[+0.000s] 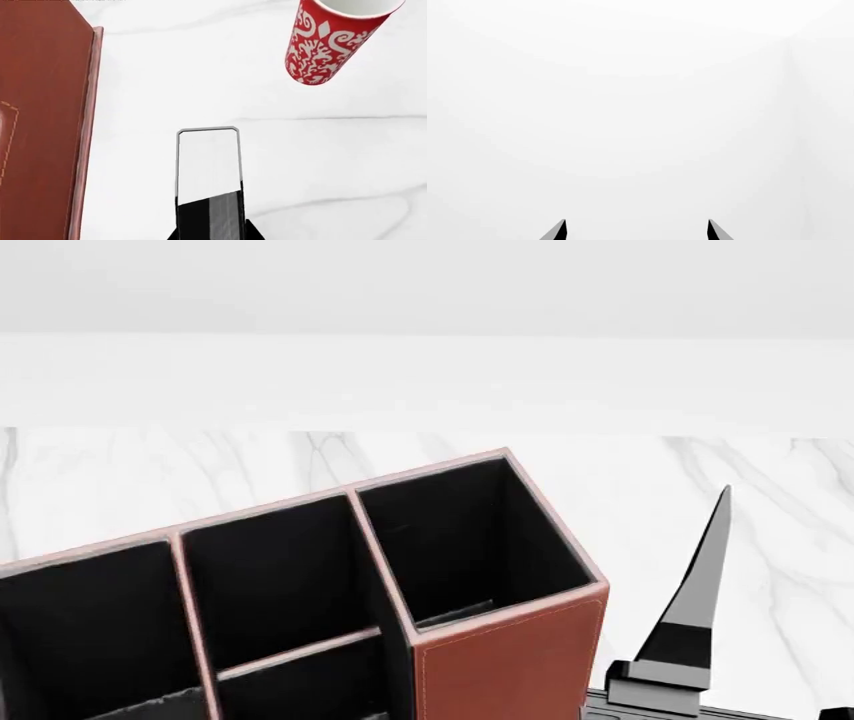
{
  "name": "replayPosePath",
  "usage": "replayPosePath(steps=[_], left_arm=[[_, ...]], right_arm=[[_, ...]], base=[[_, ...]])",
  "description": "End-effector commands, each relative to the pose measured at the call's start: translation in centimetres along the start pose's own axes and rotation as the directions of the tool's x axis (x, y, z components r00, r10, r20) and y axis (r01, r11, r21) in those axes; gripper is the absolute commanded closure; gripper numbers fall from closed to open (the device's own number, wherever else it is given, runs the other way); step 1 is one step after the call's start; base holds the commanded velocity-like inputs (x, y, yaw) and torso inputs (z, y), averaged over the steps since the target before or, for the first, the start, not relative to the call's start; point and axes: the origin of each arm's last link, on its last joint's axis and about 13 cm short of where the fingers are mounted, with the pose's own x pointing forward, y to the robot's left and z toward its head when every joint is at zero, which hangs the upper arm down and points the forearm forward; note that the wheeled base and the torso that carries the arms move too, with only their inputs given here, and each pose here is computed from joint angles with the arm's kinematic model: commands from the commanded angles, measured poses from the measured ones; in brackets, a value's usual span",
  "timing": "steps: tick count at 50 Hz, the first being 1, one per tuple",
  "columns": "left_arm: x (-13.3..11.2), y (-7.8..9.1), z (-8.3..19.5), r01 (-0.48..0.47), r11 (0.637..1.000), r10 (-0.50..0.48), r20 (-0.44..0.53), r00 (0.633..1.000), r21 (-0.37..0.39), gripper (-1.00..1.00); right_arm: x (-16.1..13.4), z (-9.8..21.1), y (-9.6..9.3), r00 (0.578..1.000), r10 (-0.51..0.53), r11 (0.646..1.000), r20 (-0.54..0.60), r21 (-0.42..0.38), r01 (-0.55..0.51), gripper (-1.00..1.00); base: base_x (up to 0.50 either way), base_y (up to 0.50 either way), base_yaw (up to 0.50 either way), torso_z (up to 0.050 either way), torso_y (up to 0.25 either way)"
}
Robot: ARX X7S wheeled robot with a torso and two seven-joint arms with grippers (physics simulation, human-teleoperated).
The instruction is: Pick up the book and place it in the front compartment of the caddy.
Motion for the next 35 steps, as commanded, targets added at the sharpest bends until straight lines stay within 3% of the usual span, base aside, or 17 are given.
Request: replayPosePath(steps=[1, 10, 17, 35], left_arm=[[-0.1, 0.0, 0.1, -0.003, 1.000, 0.003, 0.004, 1.000, 0.003, 1.00], [-0.7, 0.2, 0.5, -0.020, 1.000, 0.020, 0.023, 1.000, 0.007, 1.00], [-3.3, 0.3, 1.9, -0.033, 0.999, 0.031, 0.081, 0.996, 0.026, 1.00], [-10.1, 3.8, 6.6, -0.135, 0.985, 0.116, 0.168, 0.979, 0.105, 1.00]], right_arm=[[0.0, 0.1, 0.0, 1.000, -0.001, 1.000, 0.002, 0.000, 0.001, -1.00], [0.0, 0.1, -0.1, 1.000, -0.004, 1.000, 0.003, 0.001, 0.004, -1.00], [0.0, 0.1, -0.2, 1.000, -0.007, 1.000, 0.003, 0.004, 0.007, -1.00], [0.0, 0.1, 0.0, 1.000, -0.002, 1.000, 0.003, 0.006, 0.002, -1.00]], base=[[0.00, 0.00, 0.00, 0.000, 0.000], [0.00, 0.00, 0.00, 0.000, 0.000], [0.00, 0.00, 0.00, 0.000, 0.000], [0.00, 0.00, 0.00, 0.000, 0.000]])
